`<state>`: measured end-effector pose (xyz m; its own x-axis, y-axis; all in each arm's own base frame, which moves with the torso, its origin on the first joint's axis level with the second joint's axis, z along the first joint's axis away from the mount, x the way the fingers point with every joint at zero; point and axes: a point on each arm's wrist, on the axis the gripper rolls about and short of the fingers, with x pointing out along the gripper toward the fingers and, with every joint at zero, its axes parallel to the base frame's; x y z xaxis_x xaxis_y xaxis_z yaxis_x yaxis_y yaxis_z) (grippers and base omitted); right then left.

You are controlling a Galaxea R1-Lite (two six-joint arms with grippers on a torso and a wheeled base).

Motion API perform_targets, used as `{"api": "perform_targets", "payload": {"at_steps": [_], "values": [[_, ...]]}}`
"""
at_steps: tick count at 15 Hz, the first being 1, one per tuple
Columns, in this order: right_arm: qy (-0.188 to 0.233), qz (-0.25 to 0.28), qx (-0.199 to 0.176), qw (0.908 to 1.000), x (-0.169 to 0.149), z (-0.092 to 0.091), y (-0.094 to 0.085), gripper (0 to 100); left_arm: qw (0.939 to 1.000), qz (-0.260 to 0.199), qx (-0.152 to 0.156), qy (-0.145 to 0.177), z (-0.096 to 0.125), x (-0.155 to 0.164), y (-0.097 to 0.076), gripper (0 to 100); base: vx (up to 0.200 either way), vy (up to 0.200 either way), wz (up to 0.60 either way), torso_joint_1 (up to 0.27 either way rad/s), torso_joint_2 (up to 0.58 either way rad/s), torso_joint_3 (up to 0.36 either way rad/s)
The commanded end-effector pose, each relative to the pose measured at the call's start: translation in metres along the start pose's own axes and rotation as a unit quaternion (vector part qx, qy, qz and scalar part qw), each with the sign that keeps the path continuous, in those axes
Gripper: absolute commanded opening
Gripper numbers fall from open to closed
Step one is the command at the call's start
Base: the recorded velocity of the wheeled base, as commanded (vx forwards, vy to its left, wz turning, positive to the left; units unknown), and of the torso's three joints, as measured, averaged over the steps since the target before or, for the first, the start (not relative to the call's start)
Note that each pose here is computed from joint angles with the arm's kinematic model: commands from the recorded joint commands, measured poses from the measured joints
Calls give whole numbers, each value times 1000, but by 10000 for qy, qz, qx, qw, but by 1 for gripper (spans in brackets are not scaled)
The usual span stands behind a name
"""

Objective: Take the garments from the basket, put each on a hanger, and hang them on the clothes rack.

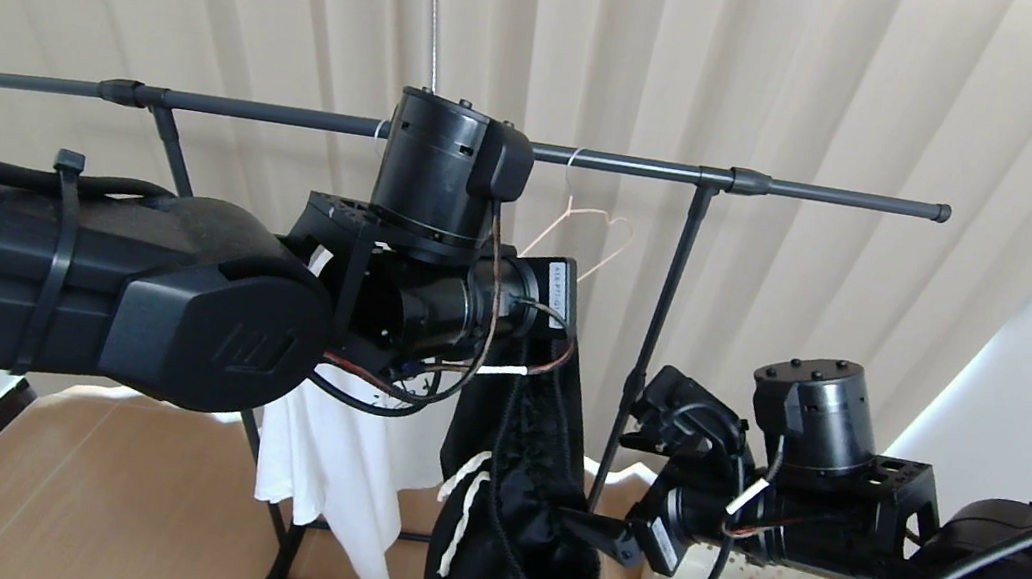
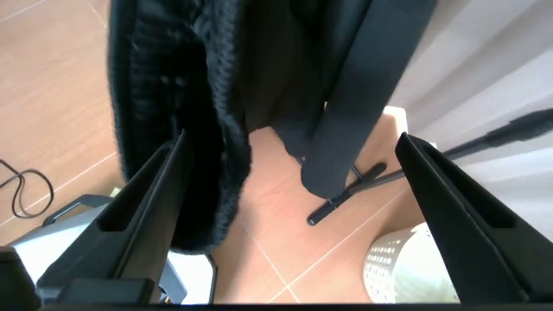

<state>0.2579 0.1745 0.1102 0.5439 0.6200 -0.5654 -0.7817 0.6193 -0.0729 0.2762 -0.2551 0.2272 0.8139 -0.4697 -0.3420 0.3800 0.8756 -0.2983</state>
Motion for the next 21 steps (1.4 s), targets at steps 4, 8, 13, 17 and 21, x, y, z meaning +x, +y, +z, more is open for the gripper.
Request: {"api": "perform_targets", "payload": {"at_steps": [4, 8, 13, 17, 21], "values": [[199, 93, 25, 9998, 22, -12, 2, 100, 10000, 16, -7, 6, 0, 0, 1, 0, 0, 0, 0, 0, 0, 0], [159, -39, 93, 9998, 26, -14, -8, 0, 10000, 13, -1, -1, 0, 0, 1, 0, 0, 0, 0, 0, 0, 0], [-120, -504, 255, 9983, 5, -7, -35, 0, 10000, 52, -5, 18, -1, -2, 4, 0, 0, 0, 0, 0, 0, 0], [-452, -1127, 400, 9918, -21, 4, -67, 0, 9997, 142, 30, 180, -8, -5, 12, 0, 0, 0, 0, 0, 0, 0], [-713, -1629, 464, 9830, -42, 14, -87, 0, 9949, 438, 619, 659, -32, 0, 35, 0, 0, 0, 0, 0, 0, 0]]}}
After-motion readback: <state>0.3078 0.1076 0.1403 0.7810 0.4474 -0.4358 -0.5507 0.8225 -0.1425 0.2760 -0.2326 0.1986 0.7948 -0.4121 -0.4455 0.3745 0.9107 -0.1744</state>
